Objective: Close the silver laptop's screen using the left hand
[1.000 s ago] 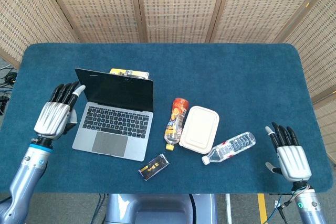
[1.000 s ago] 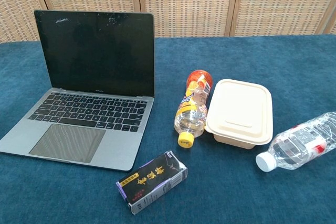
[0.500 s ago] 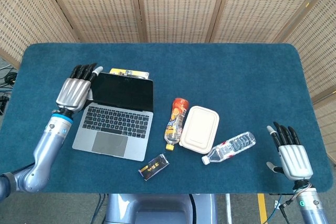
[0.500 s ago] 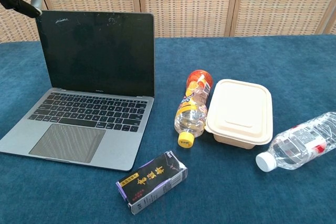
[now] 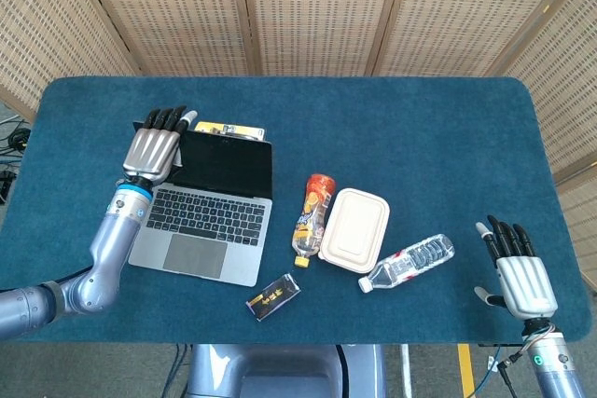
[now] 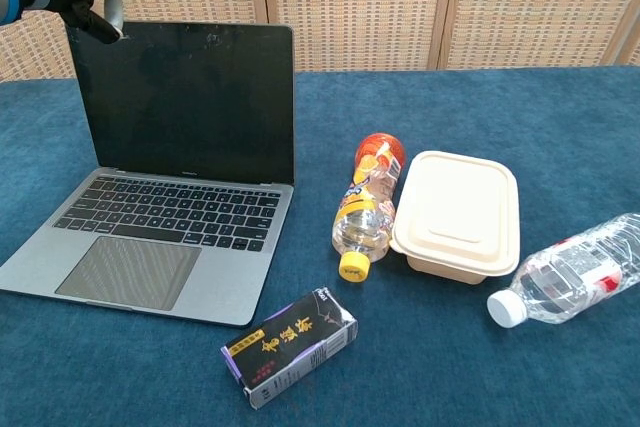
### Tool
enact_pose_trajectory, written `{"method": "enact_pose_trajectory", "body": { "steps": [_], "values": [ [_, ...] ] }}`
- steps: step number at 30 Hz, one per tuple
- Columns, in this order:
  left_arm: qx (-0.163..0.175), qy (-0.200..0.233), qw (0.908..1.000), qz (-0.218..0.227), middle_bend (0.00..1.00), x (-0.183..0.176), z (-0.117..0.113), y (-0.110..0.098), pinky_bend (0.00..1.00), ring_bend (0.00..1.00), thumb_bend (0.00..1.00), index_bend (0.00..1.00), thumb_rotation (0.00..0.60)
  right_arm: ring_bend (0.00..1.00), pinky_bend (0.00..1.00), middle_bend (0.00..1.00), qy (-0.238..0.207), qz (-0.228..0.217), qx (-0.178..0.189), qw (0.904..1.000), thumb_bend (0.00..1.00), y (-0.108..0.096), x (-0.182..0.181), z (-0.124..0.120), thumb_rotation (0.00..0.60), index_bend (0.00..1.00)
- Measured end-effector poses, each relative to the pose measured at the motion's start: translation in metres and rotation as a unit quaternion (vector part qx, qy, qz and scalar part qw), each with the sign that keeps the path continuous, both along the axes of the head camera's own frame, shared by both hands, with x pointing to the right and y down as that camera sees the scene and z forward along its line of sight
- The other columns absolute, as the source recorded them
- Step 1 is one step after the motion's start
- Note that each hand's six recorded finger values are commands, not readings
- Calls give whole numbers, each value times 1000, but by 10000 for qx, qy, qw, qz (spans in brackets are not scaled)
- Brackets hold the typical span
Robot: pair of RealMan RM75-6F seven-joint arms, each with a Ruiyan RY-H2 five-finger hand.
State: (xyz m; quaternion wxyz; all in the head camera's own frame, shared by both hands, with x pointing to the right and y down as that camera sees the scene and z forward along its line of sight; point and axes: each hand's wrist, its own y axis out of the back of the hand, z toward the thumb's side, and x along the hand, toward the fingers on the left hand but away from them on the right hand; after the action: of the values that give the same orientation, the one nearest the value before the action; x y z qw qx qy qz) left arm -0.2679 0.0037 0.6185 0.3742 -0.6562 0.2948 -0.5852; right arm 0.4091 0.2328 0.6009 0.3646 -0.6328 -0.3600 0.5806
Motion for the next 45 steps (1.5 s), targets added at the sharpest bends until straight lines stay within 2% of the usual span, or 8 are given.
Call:
{"method": "enact_pose_trajectory", "body": {
  "steps": [6, 10, 17, 24, 30, 45],
  "values": [
    [57, 4, 10000, -69, 0, 1, 2, -4, 0, 0, 1000, 6, 600, 0, 0, 0, 14, -16, -8, 10000, 0, 0, -1, 1, 600, 0],
    [63, -10, 9999, -92, 8, -1, 3, -4, 0, 0, 1000, 72, 600, 0, 0, 0, 17, -30, -8, 10000, 0, 1, -1, 1, 600, 0],
    [22, 16, 9999, -121, 114, -2, 6, -4, 10, 0, 1000, 181, 600, 0, 0, 0, 23, -36, -2, 10000, 0, 0, -2, 1, 600, 0],
    [-9, 52, 9999, -95, 150, 0, 8, -4, 31, 11, 1000, 247, 600, 0, 0, 0, 22, -13, 23, 10000, 0, 0, 0, 0, 600, 0],
    [-65, 69, 9999, -104, 221, 0, 11, -3, 62, 54, 1000, 327, 600, 0, 0, 0, 20, -6, 35, 10000, 0, -1, 0, -1, 600, 0],
    [-28, 131, 9998, -112, 283, -3, 2, -4, 94, 92, 1000, 375, 600, 0, 0, 0, 34, -21, 21, 10000, 0, 0, -1, 0, 600, 0]
  ]
}}
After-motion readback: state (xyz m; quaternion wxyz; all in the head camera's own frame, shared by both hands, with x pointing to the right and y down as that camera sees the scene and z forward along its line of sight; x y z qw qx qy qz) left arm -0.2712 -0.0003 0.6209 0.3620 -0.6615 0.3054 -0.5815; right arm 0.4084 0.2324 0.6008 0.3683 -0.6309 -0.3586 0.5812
